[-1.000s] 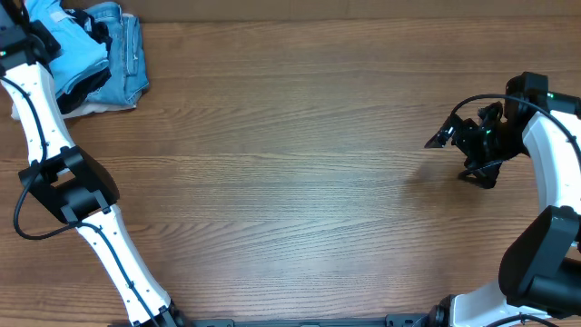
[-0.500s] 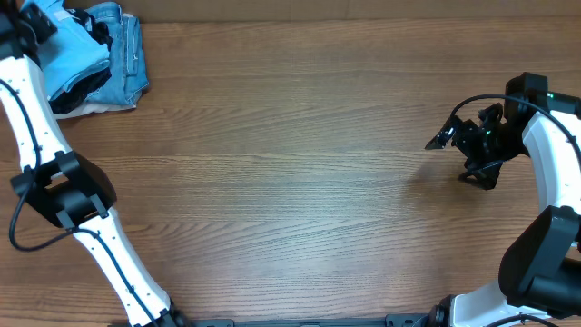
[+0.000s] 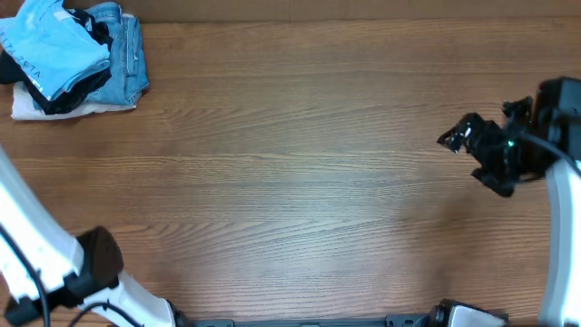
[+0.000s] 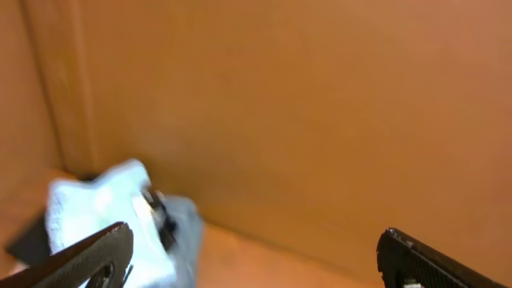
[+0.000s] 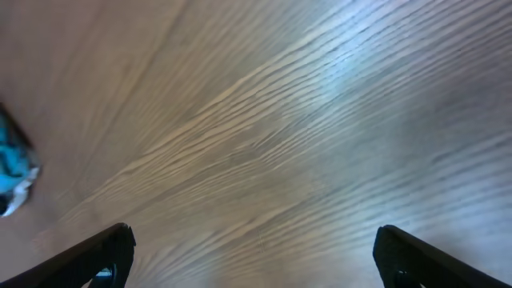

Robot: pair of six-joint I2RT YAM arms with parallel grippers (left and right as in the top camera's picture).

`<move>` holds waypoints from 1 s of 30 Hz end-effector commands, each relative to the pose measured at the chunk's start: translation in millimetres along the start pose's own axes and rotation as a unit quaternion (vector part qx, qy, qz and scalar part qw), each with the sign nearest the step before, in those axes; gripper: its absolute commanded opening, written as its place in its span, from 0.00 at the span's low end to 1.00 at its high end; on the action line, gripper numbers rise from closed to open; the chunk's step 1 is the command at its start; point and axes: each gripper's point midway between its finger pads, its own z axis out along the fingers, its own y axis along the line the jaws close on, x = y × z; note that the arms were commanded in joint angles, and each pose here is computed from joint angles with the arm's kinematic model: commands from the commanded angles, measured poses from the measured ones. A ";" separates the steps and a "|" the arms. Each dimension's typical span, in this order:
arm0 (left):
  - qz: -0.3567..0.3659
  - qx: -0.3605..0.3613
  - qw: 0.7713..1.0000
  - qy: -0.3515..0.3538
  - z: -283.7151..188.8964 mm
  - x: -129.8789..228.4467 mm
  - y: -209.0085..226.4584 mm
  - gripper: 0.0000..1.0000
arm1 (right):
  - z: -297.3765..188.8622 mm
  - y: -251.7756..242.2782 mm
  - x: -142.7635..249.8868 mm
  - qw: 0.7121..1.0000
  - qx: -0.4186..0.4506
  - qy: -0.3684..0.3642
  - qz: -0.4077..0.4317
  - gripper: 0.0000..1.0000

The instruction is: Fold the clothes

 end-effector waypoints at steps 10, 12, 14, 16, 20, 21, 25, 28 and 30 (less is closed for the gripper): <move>0.030 0.093 0.982 0.163 -118.7 85.6 -62.7 1.00 | -109.7 16.6 93.6 0.983 -0.058 -0.153 -0.082 1.00; 0.037 0.095 0.980 0.171 -140.2 93.7 -69.0 1.00 | -125.0 18.6 108.7 0.974 -0.073 -0.189 -0.099 1.00; 0.057 0.114 0.979 0.160 -157.5 93.8 -80.8 1.00 | -134.5 21.0 119.5 0.967 -0.087 -0.212 -0.111 1.00; 0.066 0.131 0.978 0.145 -178.0 93.5 -93.0 1.00 | -143.2 23.5 132.5 0.959 -0.103 -0.231 -0.125 1.00; 0.095 0.146 0.979 0.108 -230.4 99.5 -114.0 1.00 | -150.8 19.5 158.6 0.953 -0.118 -0.248 -0.127 1.00; 0.099 0.145 0.979 0.105 -240.2 104.0 -116.1 1.00 | -150.5 17.9 162.5 0.953 -0.117 -0.247 -0.127 1.00; 0.100 0.147 0.978 0.112 -275.8 136.8 -121.0 1.00 | -148.8 15.0 167.9 0.956 -0.115 -0.241 -0.124 1.00; 0.109 0.157 0.974 0.123 -298.8 172.4 -122.3 1.00 | -148.7 14.9 168.1 0.956 -0.115 -0.241 -0.124 1.00; 0.119 0.175 0.969 0.125 -312.0 195.7 -125.6 1.00 | -148.8 14.9 168.1 0.956 -0.115 -0.241 -0.124 1.00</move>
